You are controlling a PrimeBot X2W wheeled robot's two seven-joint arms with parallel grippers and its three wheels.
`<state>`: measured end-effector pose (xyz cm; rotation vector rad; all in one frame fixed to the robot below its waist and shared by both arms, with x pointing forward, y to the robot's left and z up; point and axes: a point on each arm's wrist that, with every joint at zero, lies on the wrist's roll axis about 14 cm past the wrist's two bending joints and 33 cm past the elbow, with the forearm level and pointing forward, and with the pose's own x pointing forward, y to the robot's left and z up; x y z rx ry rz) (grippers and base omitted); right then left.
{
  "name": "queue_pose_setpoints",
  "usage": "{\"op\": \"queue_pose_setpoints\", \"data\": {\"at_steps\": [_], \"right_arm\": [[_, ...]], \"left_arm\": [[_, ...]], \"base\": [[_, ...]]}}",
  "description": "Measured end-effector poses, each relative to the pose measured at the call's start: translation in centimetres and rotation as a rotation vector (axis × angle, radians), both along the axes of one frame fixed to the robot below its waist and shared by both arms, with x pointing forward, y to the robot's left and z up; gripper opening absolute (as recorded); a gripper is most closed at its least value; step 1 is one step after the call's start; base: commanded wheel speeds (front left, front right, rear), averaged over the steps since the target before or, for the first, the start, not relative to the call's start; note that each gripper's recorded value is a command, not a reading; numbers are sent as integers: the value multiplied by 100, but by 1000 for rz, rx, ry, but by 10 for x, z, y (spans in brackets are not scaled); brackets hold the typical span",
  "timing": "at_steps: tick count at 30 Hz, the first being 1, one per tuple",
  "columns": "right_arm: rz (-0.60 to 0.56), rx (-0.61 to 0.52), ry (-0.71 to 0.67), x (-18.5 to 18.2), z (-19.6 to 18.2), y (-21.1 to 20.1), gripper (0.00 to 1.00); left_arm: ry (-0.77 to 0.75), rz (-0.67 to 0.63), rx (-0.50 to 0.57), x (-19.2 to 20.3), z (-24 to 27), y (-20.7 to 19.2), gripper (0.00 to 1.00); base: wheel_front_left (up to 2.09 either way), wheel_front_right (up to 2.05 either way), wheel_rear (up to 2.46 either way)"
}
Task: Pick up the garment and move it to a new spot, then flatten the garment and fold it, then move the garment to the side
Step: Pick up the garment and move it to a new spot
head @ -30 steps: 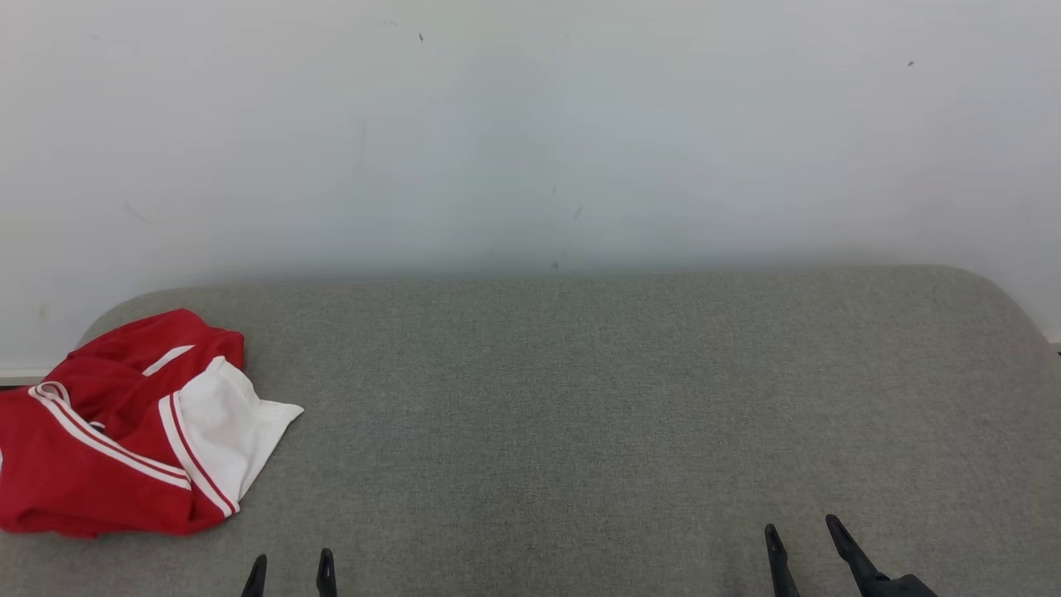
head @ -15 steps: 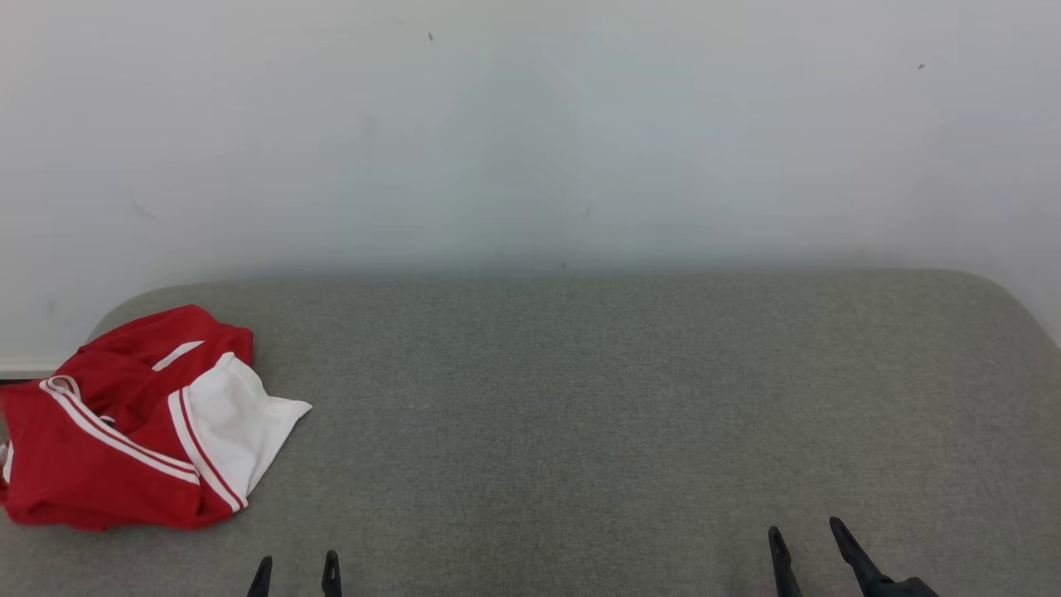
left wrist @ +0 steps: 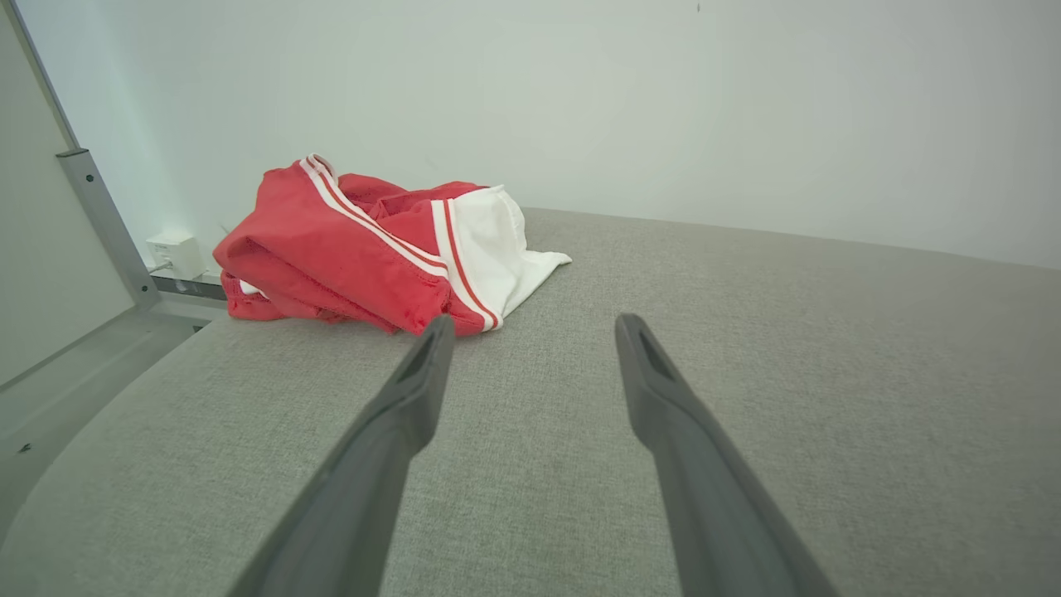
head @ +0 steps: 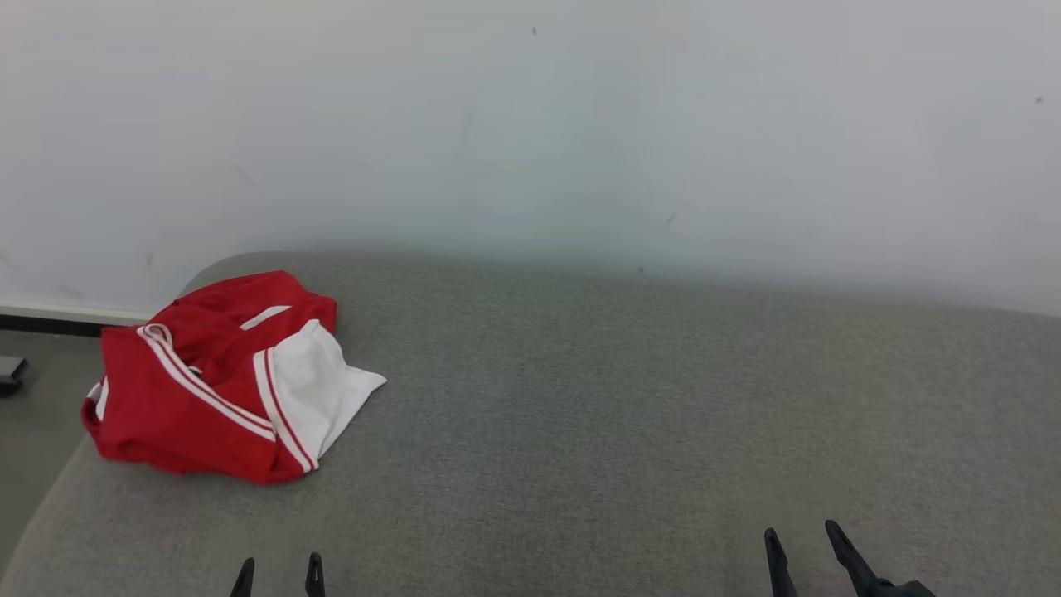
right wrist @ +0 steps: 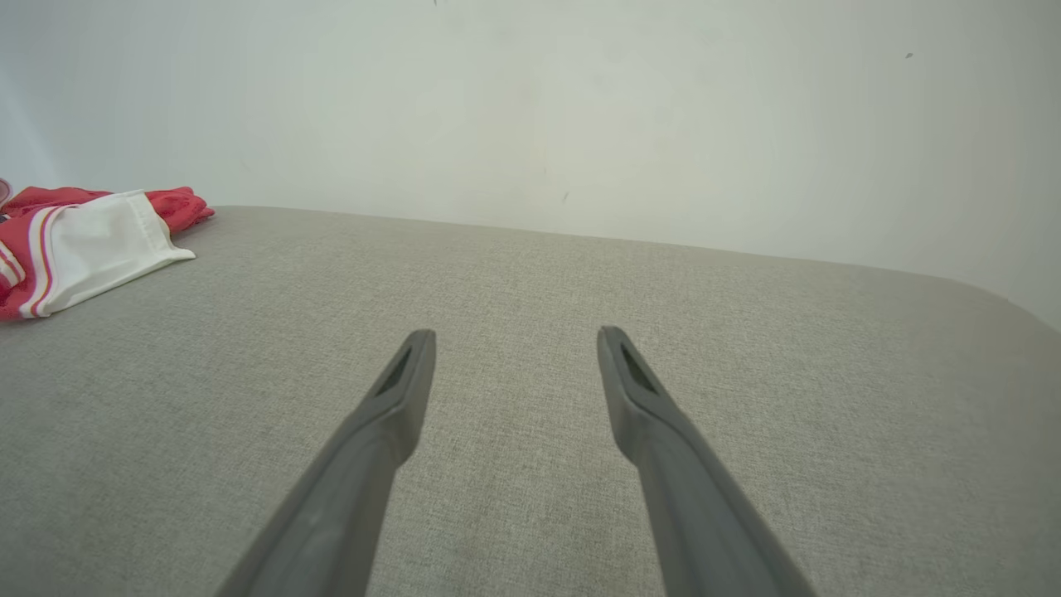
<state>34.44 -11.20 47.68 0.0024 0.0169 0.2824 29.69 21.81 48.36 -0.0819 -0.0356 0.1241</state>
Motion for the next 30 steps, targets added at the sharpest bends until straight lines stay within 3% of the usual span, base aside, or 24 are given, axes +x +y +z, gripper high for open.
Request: {"op": "queue_pose_setpoints", "data": {"at_steps": [30], "right_arm": [[430,17,25,28,0,149,100]], "left_arm": [[30,429,12,-96,-7,106,100]], "base": [[0,0,0]]}}
